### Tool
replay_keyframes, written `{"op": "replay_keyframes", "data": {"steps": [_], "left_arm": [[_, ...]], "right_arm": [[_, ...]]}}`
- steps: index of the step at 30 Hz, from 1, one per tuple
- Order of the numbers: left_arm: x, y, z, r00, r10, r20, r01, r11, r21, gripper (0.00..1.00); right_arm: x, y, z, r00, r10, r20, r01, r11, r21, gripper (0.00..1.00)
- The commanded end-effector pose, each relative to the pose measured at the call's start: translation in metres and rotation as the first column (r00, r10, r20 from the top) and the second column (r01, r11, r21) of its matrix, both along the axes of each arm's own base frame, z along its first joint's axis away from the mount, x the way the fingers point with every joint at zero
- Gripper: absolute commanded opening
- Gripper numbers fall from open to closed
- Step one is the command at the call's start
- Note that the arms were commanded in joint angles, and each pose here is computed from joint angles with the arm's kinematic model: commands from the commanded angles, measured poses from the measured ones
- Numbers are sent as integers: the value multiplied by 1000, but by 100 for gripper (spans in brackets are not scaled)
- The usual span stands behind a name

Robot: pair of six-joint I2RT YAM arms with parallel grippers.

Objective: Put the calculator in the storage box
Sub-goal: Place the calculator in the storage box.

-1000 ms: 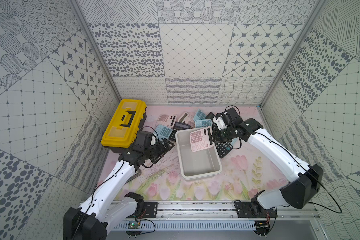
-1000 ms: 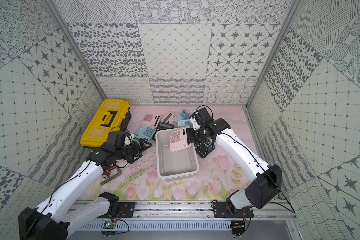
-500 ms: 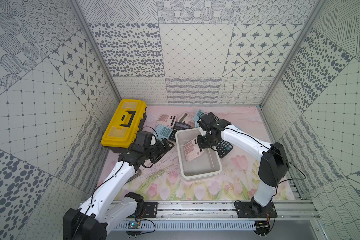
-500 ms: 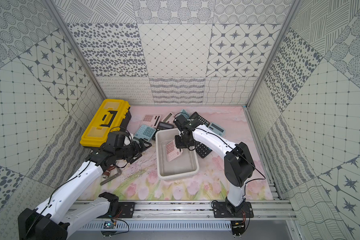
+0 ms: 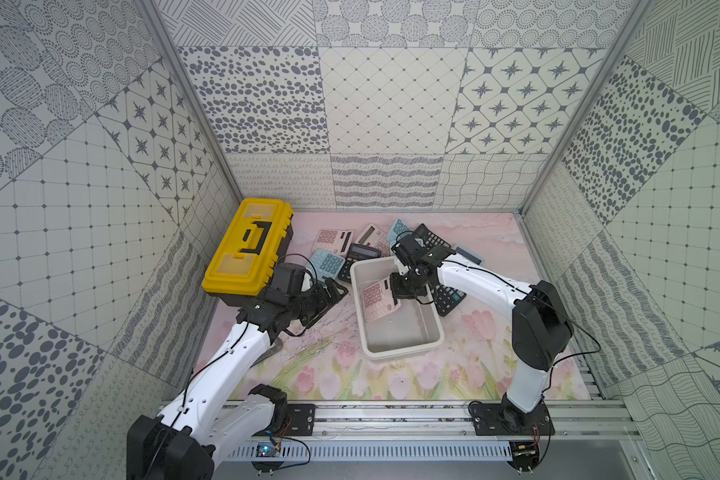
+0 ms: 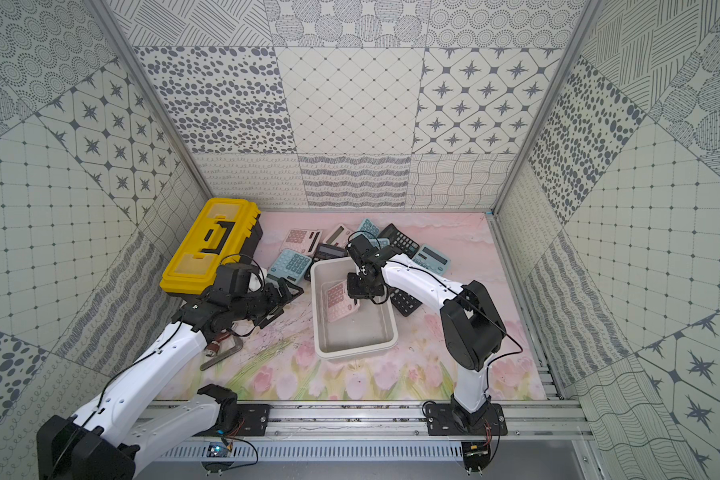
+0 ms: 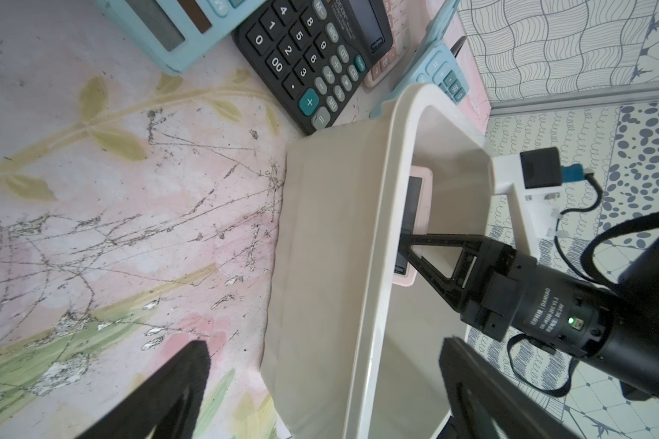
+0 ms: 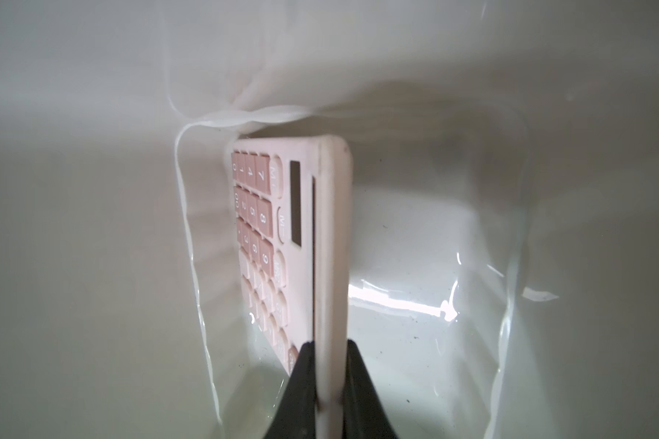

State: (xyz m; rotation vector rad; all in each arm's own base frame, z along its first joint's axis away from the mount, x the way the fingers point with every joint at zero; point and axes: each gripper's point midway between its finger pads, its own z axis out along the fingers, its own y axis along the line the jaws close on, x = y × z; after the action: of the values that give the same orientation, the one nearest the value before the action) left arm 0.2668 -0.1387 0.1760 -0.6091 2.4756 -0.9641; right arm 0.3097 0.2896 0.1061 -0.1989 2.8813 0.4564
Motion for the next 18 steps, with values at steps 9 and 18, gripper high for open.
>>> {"op": "replay_keyframes", "data": {"steps": [9,18], "left_arm": [[3,3,-6,1000,-6,-4,6,1000,23,100],[4,2,-7,1000,-7,-6,7,1000,20,100]], "right_arm": [[10,-13,-16,999,-24,37,26,997,-66,24],[19,-14,11,995,-24,94,28,999,-37,33]]}}
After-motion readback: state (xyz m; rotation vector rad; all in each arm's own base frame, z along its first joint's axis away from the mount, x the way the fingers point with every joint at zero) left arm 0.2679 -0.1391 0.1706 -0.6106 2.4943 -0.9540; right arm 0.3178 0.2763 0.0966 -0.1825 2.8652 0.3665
